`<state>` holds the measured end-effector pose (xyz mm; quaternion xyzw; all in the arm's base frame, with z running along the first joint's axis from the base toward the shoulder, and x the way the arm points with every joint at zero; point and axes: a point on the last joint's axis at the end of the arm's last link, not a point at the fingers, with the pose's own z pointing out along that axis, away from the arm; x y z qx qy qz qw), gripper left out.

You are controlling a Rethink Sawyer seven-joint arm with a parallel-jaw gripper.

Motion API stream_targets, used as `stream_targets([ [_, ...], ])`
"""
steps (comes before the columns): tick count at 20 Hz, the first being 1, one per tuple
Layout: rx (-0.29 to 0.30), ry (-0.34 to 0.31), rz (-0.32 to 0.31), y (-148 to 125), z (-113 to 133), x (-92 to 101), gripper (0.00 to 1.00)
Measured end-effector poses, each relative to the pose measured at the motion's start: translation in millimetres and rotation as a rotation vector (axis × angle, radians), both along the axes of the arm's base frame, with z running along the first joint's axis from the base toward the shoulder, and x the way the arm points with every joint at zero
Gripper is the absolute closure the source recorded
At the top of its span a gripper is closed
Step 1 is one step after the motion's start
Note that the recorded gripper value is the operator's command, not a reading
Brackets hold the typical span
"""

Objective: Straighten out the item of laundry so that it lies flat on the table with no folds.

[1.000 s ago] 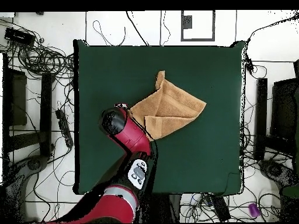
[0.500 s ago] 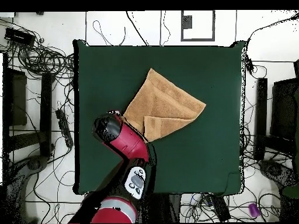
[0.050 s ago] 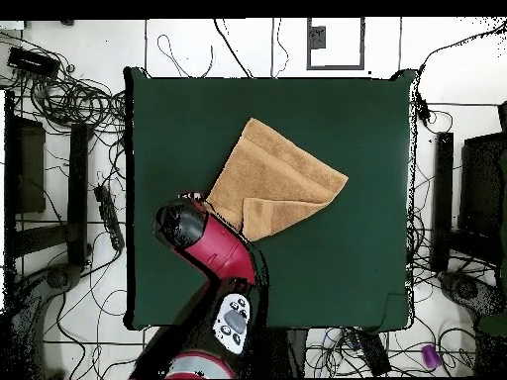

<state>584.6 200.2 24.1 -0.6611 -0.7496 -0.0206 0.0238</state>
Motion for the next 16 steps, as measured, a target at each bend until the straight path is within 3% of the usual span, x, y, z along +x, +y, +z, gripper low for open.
stream_targets([
  [9,0.022,-0.002,0.002,5,10,-3.3,1.0],
  [10,0.025,0.002,0.005,5,9,-3.9,0.0],
  [16,0.043,0.012,0.022,12,4,-5.8,0.0],
])
